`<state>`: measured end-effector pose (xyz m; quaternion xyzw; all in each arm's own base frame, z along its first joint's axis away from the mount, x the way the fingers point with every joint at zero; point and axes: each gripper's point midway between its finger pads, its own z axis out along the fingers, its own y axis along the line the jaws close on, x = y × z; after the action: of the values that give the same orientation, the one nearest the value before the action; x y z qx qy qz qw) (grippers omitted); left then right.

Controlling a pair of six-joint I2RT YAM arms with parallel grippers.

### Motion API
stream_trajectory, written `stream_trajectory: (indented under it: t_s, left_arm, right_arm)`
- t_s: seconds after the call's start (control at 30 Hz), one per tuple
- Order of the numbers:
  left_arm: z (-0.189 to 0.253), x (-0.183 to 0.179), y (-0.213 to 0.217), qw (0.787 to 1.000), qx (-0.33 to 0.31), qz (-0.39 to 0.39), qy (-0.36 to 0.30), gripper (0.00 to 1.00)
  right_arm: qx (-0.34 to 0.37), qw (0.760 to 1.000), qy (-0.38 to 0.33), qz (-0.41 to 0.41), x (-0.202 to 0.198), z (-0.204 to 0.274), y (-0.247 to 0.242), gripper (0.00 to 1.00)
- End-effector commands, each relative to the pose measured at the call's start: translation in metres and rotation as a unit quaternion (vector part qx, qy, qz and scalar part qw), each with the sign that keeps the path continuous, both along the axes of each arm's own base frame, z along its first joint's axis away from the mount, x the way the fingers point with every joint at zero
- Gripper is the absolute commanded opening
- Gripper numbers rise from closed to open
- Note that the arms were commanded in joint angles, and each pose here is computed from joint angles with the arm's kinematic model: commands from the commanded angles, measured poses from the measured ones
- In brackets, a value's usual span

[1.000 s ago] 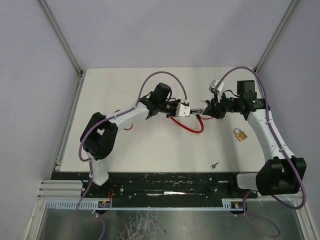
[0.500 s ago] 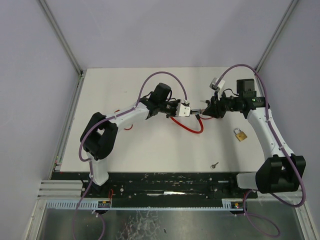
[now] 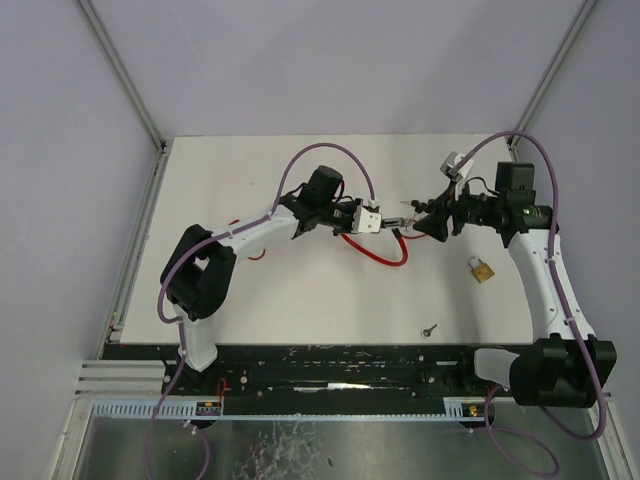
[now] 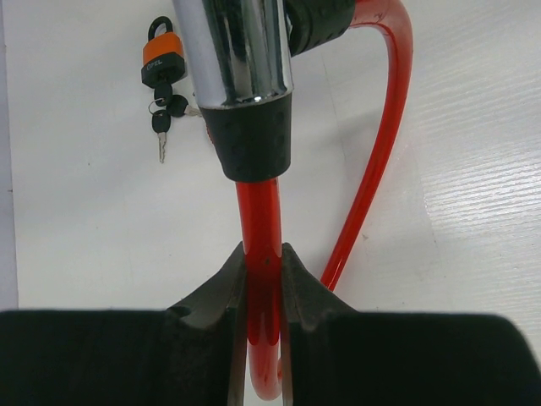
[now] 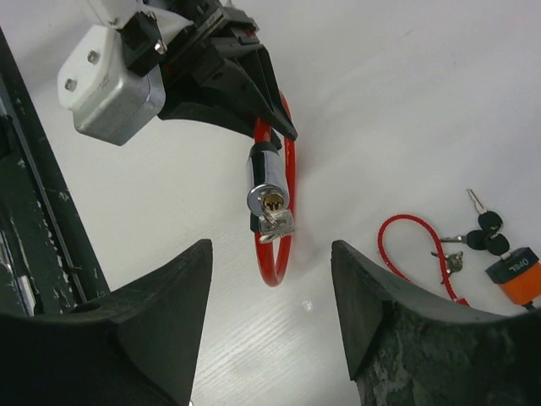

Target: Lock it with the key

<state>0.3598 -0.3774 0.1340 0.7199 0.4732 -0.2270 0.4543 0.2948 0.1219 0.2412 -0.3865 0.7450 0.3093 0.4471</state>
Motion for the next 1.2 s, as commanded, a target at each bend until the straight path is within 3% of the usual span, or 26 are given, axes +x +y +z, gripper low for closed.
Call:
stream_trajectory:
  t_s: [0.0,0.13,0.37,0.67,1.17]
  left_arm:
    - [-0.016,-0.004,0.001,1.000,0.017,-0.005,0.016,0.00]
    - [-0.016,-0.004,0.001,1.000,0.018,-0.004,0.015,0.00]
    - [-0.016,-0.004,0.001,1.000,0.016,-0.004,0.015,0.00]
    - [-0.016,-0.004,0.001,1.000,0.016,-0.005,0.015,0.00]
    - [-0.016,-0.003,0.001,1.000,0.016,-0.004,0.015,0.00]
  right_arm:
    - [0.093,0.995,0.030,-0.010,0.002,0.015,0.007,0.63]
    - [0.151,0.984,0.091,-0.020,0.008,0.009,0.011,0.58]
    - [0.182,0.973,0.142,-0.031,0.012,-0.004,0.015,0.49]
    - [0.184,0.972,0.147,-0.028,0.011,-0.006,0.015,0.39]
    - [0.153,0.976,0.151,-0.022,0.009,-0.015,0.017,0.39]
